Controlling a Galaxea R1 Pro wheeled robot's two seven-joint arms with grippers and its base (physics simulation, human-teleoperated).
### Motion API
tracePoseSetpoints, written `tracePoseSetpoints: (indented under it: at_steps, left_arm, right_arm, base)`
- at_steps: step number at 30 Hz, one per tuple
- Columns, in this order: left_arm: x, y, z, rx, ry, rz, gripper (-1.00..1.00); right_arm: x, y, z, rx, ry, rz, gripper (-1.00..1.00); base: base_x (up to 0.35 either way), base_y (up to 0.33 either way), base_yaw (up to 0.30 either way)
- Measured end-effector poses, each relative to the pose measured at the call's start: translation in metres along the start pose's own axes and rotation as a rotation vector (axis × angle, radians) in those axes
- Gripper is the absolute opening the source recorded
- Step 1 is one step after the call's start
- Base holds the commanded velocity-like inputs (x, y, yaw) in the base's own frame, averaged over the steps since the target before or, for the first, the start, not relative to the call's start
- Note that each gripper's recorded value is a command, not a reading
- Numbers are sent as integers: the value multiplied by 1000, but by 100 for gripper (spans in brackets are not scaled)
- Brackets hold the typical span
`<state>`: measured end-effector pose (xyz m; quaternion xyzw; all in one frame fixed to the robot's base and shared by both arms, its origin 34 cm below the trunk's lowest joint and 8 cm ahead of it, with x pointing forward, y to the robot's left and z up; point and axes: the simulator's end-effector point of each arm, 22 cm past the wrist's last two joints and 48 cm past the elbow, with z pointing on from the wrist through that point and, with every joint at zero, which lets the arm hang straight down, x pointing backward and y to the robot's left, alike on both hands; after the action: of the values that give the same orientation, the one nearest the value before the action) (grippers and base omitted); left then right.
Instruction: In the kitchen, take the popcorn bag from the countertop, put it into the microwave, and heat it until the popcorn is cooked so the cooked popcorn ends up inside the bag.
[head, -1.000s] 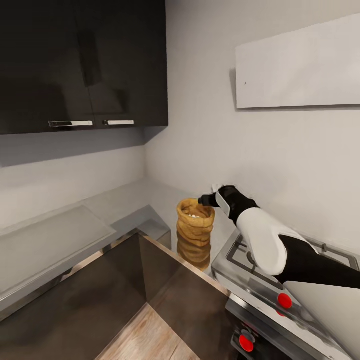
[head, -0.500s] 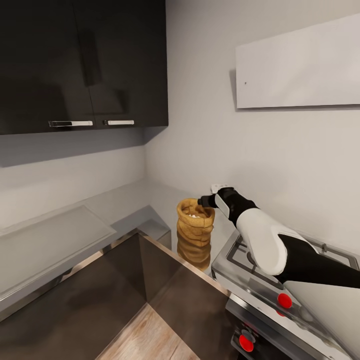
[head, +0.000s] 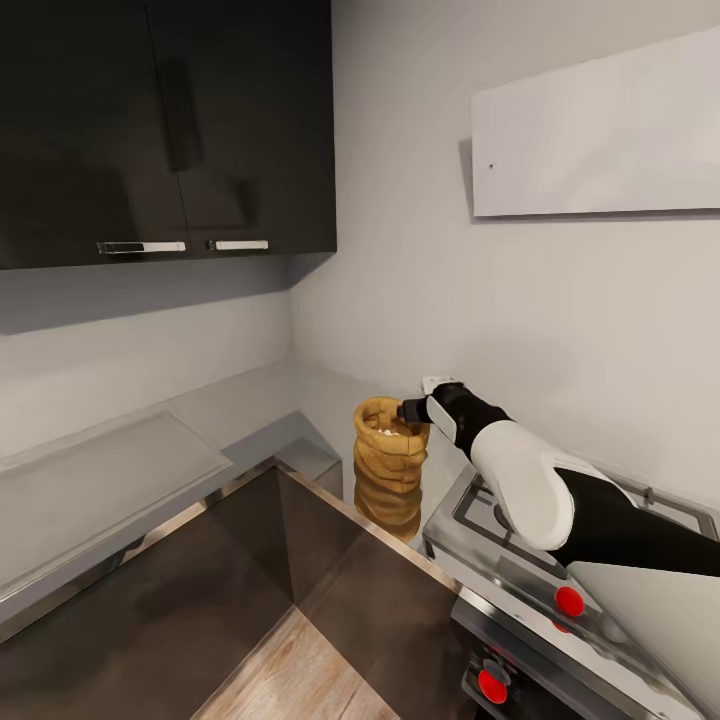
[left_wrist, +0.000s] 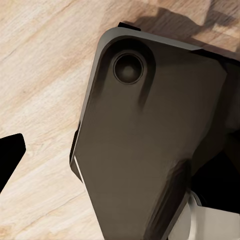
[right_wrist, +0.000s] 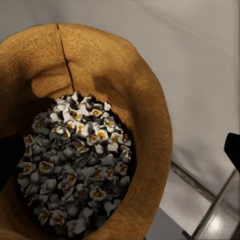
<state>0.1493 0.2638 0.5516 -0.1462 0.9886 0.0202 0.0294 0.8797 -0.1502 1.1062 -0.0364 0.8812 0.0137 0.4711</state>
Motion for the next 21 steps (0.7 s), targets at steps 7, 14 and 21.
tracePoseSetpoints:
  at_steps: [7, 14, 21]
  left_arm:
    - [0, 0, 0, 0, 0, 0, 100]
    - [0, 0, 0, 0, 0, 0, 100]
    - [0, 0, 0, 0, 0, 0, 100]
  right_arm:
    - [0, 0, 0, 0, 1, 2, 100]
    - [17, -5, 6, 5, 18, 9, 100]
    - [27, -26, 10, 28, 22, 21, 100]
  base:
    - [0, 0, 0]
    - [0, 0, 0]
    - [0, 0, 0]
